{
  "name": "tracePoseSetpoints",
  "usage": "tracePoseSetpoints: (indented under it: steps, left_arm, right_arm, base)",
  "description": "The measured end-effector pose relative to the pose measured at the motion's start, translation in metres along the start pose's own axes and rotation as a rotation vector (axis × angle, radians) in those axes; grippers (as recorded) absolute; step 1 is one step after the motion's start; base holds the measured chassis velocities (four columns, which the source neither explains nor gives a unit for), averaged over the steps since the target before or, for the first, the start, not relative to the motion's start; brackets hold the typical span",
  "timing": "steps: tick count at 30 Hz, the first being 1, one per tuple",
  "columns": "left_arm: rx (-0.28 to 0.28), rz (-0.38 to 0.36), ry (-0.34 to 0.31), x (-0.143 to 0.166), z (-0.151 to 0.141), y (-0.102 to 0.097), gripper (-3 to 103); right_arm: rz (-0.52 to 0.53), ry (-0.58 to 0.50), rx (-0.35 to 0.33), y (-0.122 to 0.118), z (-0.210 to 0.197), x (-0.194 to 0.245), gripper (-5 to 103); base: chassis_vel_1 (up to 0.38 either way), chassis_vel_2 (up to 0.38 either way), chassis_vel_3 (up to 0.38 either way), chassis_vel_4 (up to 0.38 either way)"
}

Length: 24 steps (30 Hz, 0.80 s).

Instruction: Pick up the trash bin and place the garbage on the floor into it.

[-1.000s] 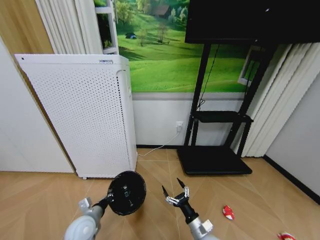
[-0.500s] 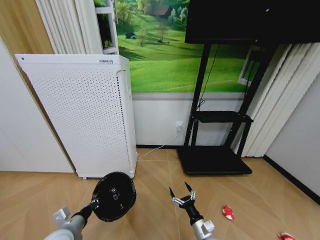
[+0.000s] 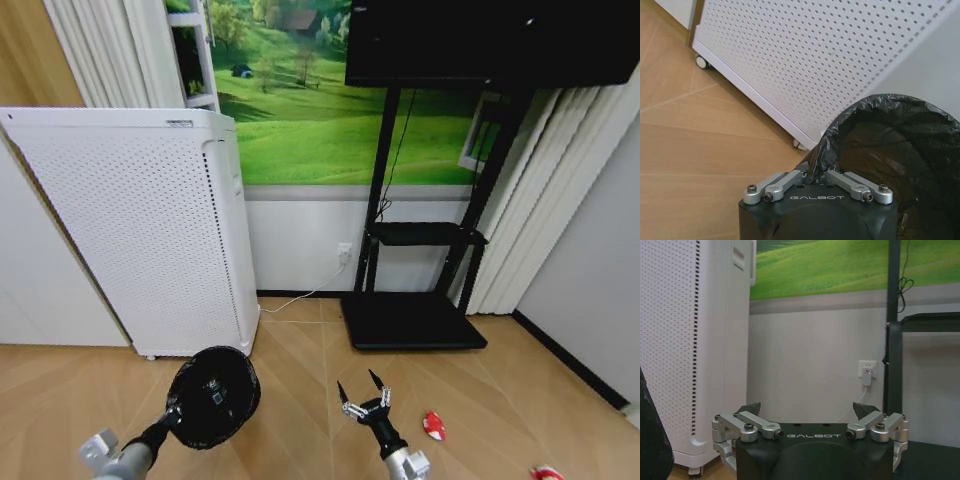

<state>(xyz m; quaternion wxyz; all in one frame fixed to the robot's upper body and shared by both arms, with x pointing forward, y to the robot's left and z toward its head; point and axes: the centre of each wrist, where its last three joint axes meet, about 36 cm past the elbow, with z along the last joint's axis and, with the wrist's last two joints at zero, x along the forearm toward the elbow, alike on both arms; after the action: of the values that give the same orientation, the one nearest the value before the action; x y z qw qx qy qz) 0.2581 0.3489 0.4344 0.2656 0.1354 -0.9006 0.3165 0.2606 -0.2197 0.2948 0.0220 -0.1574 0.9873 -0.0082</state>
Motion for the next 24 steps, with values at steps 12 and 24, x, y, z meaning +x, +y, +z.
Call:
tracePoseSetpoints:
  steps: [12, 24]
  left_arm:
    - [0.018, -0.009, -0.019, 0.001, -0.011, 0.008, 3]
    - [0.023, -0.019, -0.023, 0.000, -0.016, 0.014, 3]
  right_arm:
    - [0.208, 0.341, 0.067, -0.031, 0.051, -0.020, 100]
    - [0.256, 0.567, 0.080, -0.089, 0.110, -0.040, 100]
  base:
    - [-0.031, -0.050, 0.040, 0.032]
    - [0.003, 0.004, -0.003, -0.005]
